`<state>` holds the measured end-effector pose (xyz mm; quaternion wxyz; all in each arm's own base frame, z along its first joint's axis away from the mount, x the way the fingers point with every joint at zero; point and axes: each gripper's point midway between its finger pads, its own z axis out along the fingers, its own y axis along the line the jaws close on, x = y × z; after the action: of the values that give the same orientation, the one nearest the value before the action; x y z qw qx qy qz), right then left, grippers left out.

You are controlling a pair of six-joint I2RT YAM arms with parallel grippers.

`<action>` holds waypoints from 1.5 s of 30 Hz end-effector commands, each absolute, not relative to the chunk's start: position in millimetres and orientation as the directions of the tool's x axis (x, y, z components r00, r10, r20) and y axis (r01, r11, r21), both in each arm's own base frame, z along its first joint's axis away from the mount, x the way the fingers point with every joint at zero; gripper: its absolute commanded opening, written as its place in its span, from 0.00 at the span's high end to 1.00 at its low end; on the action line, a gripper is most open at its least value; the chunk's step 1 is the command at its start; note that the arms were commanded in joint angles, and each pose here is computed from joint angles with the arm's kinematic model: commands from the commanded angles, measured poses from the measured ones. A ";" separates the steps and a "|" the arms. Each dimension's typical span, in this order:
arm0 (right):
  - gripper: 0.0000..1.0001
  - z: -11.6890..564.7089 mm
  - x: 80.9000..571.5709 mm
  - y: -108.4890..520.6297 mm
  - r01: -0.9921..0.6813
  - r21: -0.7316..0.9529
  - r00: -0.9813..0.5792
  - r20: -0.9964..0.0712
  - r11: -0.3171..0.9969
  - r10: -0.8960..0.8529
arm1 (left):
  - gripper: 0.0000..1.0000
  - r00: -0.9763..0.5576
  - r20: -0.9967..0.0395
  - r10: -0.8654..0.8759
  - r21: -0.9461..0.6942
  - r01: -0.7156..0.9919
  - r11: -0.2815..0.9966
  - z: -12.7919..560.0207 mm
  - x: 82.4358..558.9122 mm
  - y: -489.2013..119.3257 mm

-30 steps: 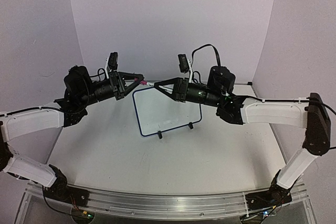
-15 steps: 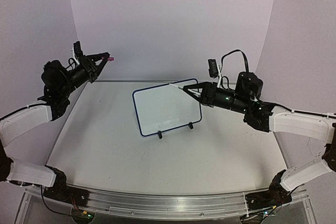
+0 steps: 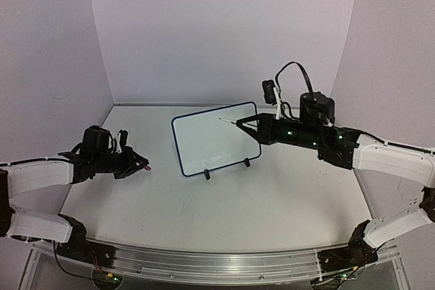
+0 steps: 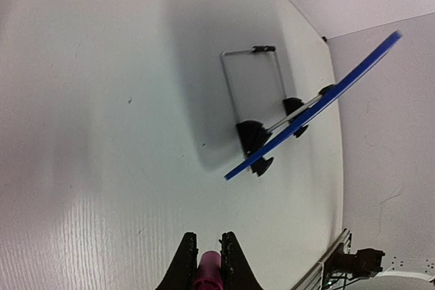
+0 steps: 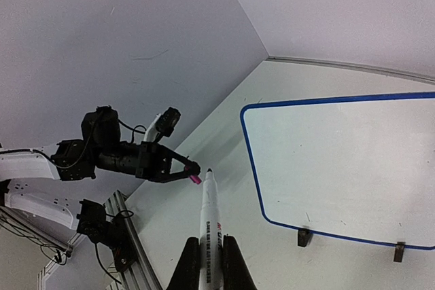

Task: Write a sentence on the whiteboard
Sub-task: Put down the pen cap at the corner of the board.

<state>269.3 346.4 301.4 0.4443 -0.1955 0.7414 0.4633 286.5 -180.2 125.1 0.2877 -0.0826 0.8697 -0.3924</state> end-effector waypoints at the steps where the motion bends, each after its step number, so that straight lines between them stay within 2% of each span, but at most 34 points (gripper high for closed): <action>1: 1.00 308.5 276.9 357.2 -0.714 0.479 -0.493 -0.862 0.510 0.119 | 1.00 -0.842 -0.425 -0.334 -0.683 0.056 0.728 107.1 279.6 -189.6; 3: 1.00 307.3 274.9 362.5 -0.719 0.473 -0.490 -0.865 0.509 0.111 | 1.00 -0.849 -0.422 -0.317 -0.650 0.041 0.759 95.2 276.2 -190.8; 6: 1.00 304.1 274.1 365.8 -0.720 0.471 -0.492 -0.864 0.510 0.103 | 0.93 -0.866 -0.403 -0.297 -0.620 0.020 0.784 79.7 271.3 -191.3; 11: 1.00 300.8 273.0 364.2 -0.712 0.470 -0.493 -0.864 0.521 0.104 | 0.89 -0.893 -0.326 -0.309 -0.613 -0.049 0.789 52.7 263.6 -191.8; 15: 1.00 306.5 268.1 363.1 -0.717 0.458 -0.476 -0.872 0.526 0.112 | 0.85 -0.901 -0.309 -0.304 -0.608 -0.058 0.792 46.2 261.7 -194.0; 22: 1.00 306.9 264.8 365.4 -0.721 0.453 -0.471 -0.875 0.525 0.109 | 0.59 -0.902 -0.312 -0.299 -0.566 -0.076 0.821 43.6 257.8 -185.0; 28: 1.00 308.6 263.8 366.0 -0.724 0.453 -0.470 -0.876 0.520 0.110 | 0.46 -0.904 -0.296 -0.308 -0.556 -0.099 0.826 44.4 250.6 -179.5; 39: 1.00 307.5 263.2 364.1 -0.722 0.452 -0.469 -0.876 0.524 0.110 | 0.27 -0.884 -0.368 -0.288 -0.502 -0.071 0.862 72.5 253.6 -167.3; 45: 1.00 308.6 259.0 361.6 -0.725 0.460 -0.473 -0.873 0.513 0.115 | 0.16 -0.866 -0.430 -0.255 -0.508 0.000 0.861 110.1 266.5 -166.6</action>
<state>264.5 365.9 278.3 0.4426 -0.2104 0.7574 0.4314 251.2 -165.8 70.6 0.2113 -0.0930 0.9425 -0.2416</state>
